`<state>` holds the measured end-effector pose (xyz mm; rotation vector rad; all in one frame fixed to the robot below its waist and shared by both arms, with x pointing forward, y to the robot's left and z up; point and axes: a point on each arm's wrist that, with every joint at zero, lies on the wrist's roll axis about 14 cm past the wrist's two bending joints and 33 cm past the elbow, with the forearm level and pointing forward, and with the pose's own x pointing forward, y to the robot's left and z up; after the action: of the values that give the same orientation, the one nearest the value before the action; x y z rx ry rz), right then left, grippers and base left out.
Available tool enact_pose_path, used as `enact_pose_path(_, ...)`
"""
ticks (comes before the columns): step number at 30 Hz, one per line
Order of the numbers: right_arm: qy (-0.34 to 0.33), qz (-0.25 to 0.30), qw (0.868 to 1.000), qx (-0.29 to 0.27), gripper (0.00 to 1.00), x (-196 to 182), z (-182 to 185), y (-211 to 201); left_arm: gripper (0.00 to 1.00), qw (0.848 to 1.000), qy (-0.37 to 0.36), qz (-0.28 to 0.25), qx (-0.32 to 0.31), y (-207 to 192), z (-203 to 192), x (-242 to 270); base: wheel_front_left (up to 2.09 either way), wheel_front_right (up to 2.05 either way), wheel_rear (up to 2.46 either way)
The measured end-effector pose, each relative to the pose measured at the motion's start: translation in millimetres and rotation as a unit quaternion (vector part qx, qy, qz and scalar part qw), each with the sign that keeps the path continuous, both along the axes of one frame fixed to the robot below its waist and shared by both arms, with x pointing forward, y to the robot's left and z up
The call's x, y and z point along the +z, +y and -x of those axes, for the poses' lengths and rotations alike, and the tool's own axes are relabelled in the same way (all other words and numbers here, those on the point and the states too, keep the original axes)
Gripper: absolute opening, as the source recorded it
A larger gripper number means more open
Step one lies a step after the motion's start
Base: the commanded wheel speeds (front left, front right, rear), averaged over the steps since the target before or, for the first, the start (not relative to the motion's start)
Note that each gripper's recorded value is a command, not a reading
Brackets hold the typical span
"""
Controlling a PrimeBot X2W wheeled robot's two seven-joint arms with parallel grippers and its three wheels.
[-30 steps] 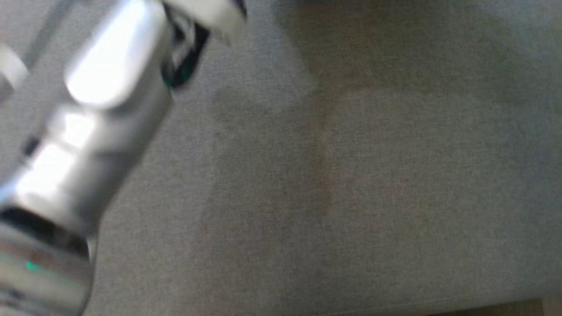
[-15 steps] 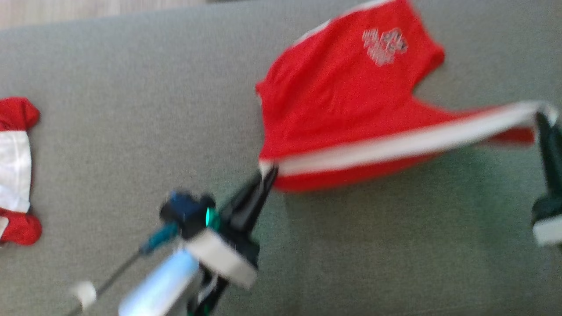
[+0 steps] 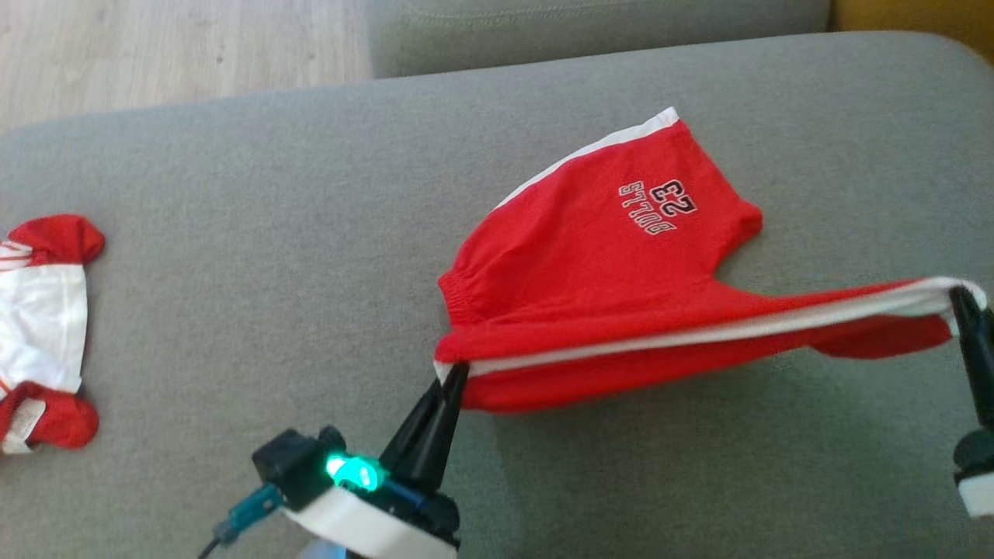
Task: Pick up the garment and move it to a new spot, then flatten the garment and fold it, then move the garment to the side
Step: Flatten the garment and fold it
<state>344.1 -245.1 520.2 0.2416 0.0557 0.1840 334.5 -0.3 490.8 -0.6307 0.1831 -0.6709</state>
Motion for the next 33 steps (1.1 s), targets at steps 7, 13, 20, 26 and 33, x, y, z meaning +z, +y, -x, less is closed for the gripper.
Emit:
enact_pose_path(7, 0.007, 0.023, 0.999, 0.025, 0.0, -2, -51, 6, 0.0, 0.999, 0.021, 0.029, -0.002, -5, -31, 6, 0.0, 0.0, 0.0)
enact_pose_path(13, 0.028, 0.076, 0.994, 0.078, 0.0, -10, -112, 20, 0.0, 0.995, 0.074, 0.06, -0.001, -10, -64, -3, 0.0, 0.0, 0.0)
enact_pose_path(20, 0.09, 0.107, 0.979, 0.147, 0.0, -46, -171, 55, 0.0, 0.987, 0.149, 0.045, 0.04, 11, -94, -45, 0.0, 0.0, 0.0)
enact_pose_path(26, 0.128, 0.113, 0.97, 0.175, 0.0, -71, -195, 73, 0.0, 0.986, 0.154, 0.035, 0.049, 17, -115, -52, 0.0, 0.0, 0.0)
enact_pose_path(33, 0.148, 0.107, 0.967, 0.178, 1.0, -88, -213, 77, 0.45, 0.987, 0.153, 0.022, 0.052, 17, -131, -60, 0.0, 0.0, 0.0)
